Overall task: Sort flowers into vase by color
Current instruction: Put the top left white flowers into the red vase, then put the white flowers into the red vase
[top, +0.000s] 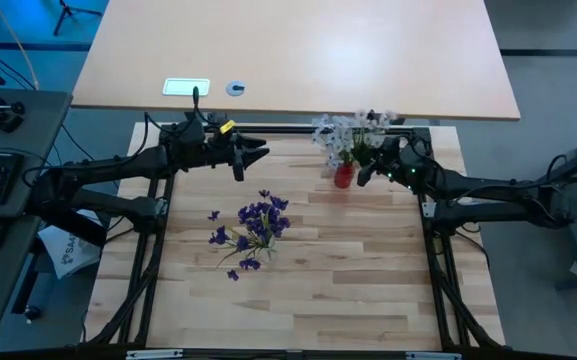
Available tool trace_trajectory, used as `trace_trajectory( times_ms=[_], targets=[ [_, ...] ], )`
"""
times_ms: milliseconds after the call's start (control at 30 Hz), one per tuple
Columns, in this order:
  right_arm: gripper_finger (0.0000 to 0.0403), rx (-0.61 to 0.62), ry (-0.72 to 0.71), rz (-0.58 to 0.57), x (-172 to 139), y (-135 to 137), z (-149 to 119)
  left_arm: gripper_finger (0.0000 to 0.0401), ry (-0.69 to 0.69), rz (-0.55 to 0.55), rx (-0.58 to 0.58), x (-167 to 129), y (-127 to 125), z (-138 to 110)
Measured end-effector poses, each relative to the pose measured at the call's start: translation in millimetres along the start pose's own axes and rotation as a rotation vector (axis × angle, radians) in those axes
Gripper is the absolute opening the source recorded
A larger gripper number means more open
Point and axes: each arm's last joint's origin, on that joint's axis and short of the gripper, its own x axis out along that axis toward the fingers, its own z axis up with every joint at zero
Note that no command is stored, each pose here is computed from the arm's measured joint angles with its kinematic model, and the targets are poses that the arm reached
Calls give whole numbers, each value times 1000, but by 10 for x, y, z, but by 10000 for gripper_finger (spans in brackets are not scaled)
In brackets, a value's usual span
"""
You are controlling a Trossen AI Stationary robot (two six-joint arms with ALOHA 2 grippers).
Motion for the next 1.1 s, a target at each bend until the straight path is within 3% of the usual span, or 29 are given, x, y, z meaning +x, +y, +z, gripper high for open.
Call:
trace_trajectory(
  times_ms=[100, 233, 367, 600, 800, 900, 1033, 1100],
  targets=[
    [190, 7, 26, 28, -7, 46, 130, 156, -8, 22, 18, -1, 16, 6],
    [264, -96, 155, 22, -66, 84, 352, 156, -16, 44, 17, -5, 63, 23],
    [311, -193, 313, 15, -202, 92, 556, 156, -19, 61, 15, -9, 103, 36],
    [325, -223, 571, 131, -452, 92, 698, 156, 44, 68, 6, -18, 176, -1],
    [321, -108, 819, 169, -622, 56, 611, 156, 88, 59, -8, -52, 259, -3],
    [321, -43, 893, 22, -629, -2, 479, 156, 79, 36, 3, -124, 285, 50],
    [321, 133, 839, -352, -543, -140, 312, 156, 22, 38, 39, -304, 304, 176],
    [321, 228, 839, -486, -485, -231, 216, 156, -19, 51, 61, -406, 309, 244]
  ],
)
